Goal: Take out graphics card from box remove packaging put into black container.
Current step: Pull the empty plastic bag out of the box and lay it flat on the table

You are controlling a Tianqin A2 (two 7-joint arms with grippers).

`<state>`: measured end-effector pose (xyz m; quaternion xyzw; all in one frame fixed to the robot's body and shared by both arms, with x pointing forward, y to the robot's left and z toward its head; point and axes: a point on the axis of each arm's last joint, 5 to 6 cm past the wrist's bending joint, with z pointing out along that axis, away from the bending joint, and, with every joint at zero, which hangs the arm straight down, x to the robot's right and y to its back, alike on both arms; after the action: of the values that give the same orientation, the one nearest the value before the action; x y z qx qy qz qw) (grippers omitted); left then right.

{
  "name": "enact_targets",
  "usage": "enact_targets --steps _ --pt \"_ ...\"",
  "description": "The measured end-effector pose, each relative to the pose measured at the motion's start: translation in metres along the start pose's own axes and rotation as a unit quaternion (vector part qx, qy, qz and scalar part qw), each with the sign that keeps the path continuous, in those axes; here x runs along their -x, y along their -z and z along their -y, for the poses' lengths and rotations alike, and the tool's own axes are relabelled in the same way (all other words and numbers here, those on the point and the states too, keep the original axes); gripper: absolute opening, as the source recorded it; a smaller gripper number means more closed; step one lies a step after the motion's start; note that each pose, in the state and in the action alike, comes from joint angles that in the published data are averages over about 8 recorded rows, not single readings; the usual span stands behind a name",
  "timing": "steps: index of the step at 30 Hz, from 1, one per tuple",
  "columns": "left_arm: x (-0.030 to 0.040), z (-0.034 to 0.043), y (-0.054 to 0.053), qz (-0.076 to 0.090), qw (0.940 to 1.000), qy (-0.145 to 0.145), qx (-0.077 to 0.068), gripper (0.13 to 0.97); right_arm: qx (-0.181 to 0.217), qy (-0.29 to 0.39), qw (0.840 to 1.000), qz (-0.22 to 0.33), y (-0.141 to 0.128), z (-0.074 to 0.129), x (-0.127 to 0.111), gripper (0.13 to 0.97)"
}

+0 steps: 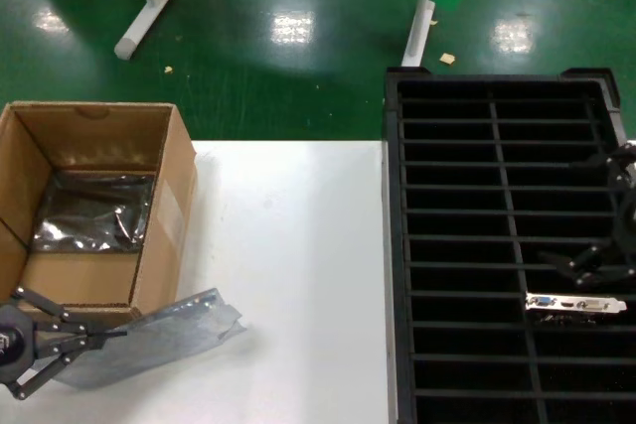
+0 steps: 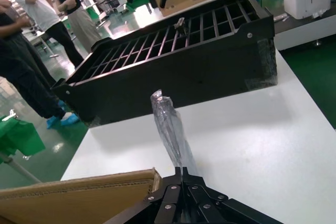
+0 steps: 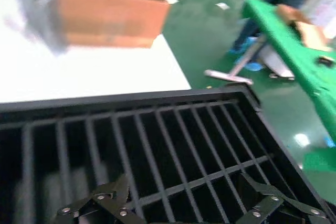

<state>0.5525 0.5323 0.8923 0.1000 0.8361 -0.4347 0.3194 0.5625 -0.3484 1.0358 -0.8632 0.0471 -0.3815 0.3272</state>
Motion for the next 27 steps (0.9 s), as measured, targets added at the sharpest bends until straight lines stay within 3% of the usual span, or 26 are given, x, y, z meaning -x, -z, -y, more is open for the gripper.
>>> enact_targets --steps 5,10,16,21,27 --pt "0.0041 0.003 0.001 0.0 1.0 0.0 -0.006 0.142 -0.023 -0.051 0.998 -0.043 -0.009 -0.014 0.009 0.712" --pt "0.0071 0.0065 0.0 -0.001 0.9999 0.0 -0.017 0.142 -0.027 -0.056 0.997 -0.05 -0.01 -0.016 0.01 0.824" --pt "0.0104 0.0114 -0.007 0.0 0.9993 0.0 -0.038 0.142 -0.023 -0.049 0.998 -0.042 -0.009 -0.014 0.009 0.85" --pt "0.0155 0.0166 -0.021 0.011 0.9977 0.0 -0.067 0.142 -0.022 -0.048 0.998 -0.04 -0.008 -0.014 0.008 0.917" --pt "0.0266 0.0236 -0.051 0.034 0.9935 -0.004 -0.109 0.142 -0.022 -0.047 0.998 -0.04 -0.008 -0.014 0.008 0.948"
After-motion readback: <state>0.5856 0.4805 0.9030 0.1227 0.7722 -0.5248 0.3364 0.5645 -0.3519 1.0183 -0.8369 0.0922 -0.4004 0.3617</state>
